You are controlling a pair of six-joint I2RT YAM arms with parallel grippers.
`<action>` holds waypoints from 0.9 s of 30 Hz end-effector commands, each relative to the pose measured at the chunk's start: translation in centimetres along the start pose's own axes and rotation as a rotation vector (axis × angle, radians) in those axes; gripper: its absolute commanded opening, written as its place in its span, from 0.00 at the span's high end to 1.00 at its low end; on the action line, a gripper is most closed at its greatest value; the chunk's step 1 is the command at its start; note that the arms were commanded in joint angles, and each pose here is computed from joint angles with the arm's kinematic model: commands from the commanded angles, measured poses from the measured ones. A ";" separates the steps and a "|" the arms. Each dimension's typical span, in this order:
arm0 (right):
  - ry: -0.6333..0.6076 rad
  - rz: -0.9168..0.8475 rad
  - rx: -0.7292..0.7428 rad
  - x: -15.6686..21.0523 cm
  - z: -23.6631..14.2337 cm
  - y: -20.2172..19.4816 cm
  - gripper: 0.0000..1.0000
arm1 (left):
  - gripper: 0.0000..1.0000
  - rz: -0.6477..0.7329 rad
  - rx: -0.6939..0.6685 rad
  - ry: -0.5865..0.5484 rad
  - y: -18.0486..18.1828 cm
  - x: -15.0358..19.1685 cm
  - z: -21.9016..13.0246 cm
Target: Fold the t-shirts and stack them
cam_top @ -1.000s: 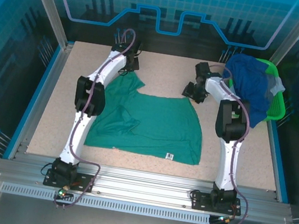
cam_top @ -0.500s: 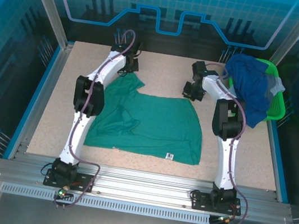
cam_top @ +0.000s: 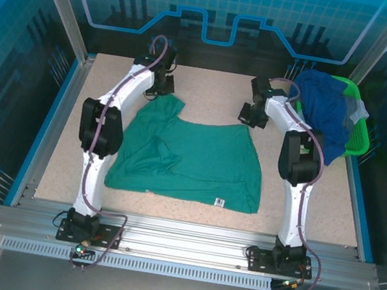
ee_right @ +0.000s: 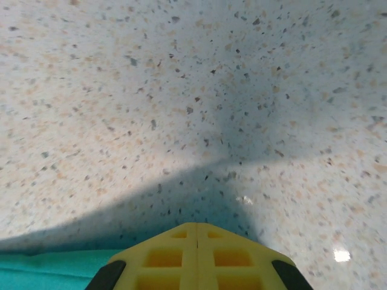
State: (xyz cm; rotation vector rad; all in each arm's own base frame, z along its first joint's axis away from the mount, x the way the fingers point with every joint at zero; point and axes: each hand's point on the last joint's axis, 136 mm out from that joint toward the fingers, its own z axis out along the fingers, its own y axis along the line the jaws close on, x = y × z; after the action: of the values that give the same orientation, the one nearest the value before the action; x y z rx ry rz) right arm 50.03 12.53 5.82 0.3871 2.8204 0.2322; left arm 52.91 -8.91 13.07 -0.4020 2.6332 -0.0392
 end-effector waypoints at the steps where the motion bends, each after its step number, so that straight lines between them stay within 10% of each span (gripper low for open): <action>1: -0.005 -0.041 -0.014 1.1 -2.4 0.5 1.00 | 1.00 -0.026 0.053 0.033 0.4 2.1 -3.0; 14: 0.038 -0.066 0.062 8.7 -4.8 -2.7 1.00 | 1.00 -0.116 0.046 0.134 6.9 14.5 -9.5; 27: 0.032 -0.108 0.161 13.7 -6.5 -5.4 1.00 | 1.00 -0.194 0.033 0.156 9.7 19.3 -12.3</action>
State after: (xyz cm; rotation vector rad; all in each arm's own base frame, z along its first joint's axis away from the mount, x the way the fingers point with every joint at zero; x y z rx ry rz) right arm 34.92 11.08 6.97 0.2629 2.9097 0.0437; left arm 30.11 -5.57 14.81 -0.6319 2.6956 -0.1649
